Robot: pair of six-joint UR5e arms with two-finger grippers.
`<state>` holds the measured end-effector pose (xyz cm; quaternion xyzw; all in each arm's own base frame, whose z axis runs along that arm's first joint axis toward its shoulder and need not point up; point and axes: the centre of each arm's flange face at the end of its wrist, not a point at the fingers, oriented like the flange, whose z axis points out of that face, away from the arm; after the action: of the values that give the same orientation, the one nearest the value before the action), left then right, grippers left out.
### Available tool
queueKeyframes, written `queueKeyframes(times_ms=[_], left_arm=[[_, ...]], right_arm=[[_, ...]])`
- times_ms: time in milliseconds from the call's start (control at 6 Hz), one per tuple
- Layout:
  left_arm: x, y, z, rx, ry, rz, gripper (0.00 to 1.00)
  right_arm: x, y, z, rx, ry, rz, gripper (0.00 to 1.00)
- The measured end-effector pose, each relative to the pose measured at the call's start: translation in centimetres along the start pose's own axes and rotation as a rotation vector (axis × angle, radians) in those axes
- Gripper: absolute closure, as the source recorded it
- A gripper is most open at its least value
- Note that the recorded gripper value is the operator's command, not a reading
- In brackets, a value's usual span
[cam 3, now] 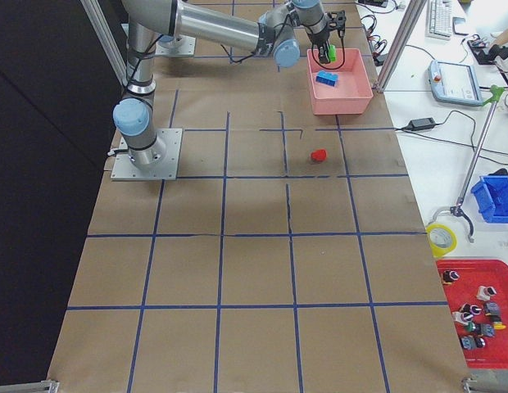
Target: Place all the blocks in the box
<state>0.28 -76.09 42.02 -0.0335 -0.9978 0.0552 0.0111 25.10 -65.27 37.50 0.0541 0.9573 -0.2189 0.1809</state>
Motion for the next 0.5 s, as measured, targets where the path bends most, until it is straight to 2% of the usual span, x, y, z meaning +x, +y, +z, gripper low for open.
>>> queueKeyframes(times_ms=[167,333,500], left_arm=[[-6.4,2.7,0.0,-0.032,0.004,0.067,0.01],[-12.2,6.4,0.3,-0.066,0.014,0.131,0.01],[-16.7,10.1,1.3,-0.099,0.032,0.193,0.01]], right_arm=[[-1.2,-0.4,3.4,-0.005,-0.021,-0.01,0.82],[-1.7,-0.4,5.9,0.0,-0.032,-0.021,0.02],[-1.8,-0.1,7.1,-0.003,-0.035,-0.027,0.0]])
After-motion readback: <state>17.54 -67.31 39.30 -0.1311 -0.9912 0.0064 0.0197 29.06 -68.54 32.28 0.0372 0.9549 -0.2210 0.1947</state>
